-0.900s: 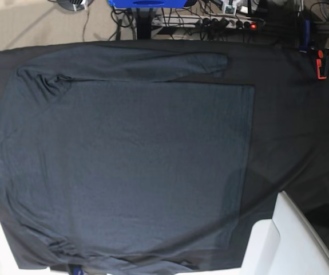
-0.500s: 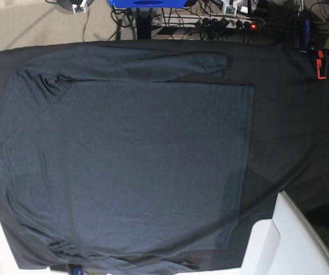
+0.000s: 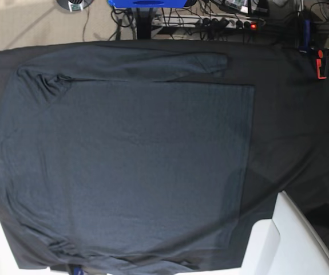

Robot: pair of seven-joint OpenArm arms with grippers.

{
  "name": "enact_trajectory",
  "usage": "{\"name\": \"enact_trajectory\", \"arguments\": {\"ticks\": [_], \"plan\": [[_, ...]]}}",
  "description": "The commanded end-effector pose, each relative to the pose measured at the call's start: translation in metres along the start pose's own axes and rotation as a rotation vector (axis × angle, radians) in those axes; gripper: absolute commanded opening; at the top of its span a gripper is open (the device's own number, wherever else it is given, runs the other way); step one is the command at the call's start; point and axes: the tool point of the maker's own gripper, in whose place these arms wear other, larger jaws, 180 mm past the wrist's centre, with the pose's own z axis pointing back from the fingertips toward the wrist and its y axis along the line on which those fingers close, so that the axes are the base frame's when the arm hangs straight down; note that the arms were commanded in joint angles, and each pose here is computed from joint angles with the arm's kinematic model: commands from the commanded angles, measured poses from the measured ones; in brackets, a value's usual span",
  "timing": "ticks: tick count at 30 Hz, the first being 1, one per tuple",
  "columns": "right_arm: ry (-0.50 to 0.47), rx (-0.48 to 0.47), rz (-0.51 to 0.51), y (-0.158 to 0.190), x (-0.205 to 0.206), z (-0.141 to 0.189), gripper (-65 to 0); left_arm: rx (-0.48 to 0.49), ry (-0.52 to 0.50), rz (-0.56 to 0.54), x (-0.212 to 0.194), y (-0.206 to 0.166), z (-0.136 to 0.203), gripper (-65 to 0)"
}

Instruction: Fold the T-shirt properly

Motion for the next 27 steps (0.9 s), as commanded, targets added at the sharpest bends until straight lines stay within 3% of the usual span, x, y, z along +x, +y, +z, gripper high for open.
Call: {"name": "enact_trajectory", "arguments": {"ticks": [1, 7, 13, 19, 21, 23, 26, 27], "plan": [[-0.019, -0.006, -0.004, -0.003, 0.000, 0.006, -65.0, 0.011, -0.026, 0.023, 0.001, 0.004, 0.008, -65.0], [-0.169, -0.015, 0.000, -0.005, 0.022, 0.046, -64.2, 0.032, -0.197, 0.162, 0.048, 0.043, 0.046, -65.0], [-0.272, -0.025, 0.000, -0.009, 0.039, 0.085, -64.1, -0.061, -0.395, 0.125, 0.116, 0.034, 0.100, -65.0], [-0.457, -0.019, -0.185, -0.033, 0.072, 0.150, -63.6, -0.132, -0.530, 0.111, 0.164, 0.016, 0.136, -65.0], [-0.518, 0.000, -0.221, -0.036, 0.086, 0.168, -58.8, -0.129, -0.552, 0.120, 0.172, 0.017, 0.138, -65.0], [-0.572, 0.025, -0.205, -0.033, 0.102, 0.182, -49.8, -0.109, -0.578, 0.125, 0.183, 0.024, 0.138, -65.0], [-0.635, 0.100, -0.135, -0.018, 0.119, 0.197, -29.4, -0.104, -0.615, 0.197, 0.200, 0.036, 0.137, -65.0], [-0.658, 0.129, -0.107, -0.012, 0.126, 0.202, -22.4, -0.110, -0.625, 0.231, 0.206, 0.040, 0.137, -59.7]]}}
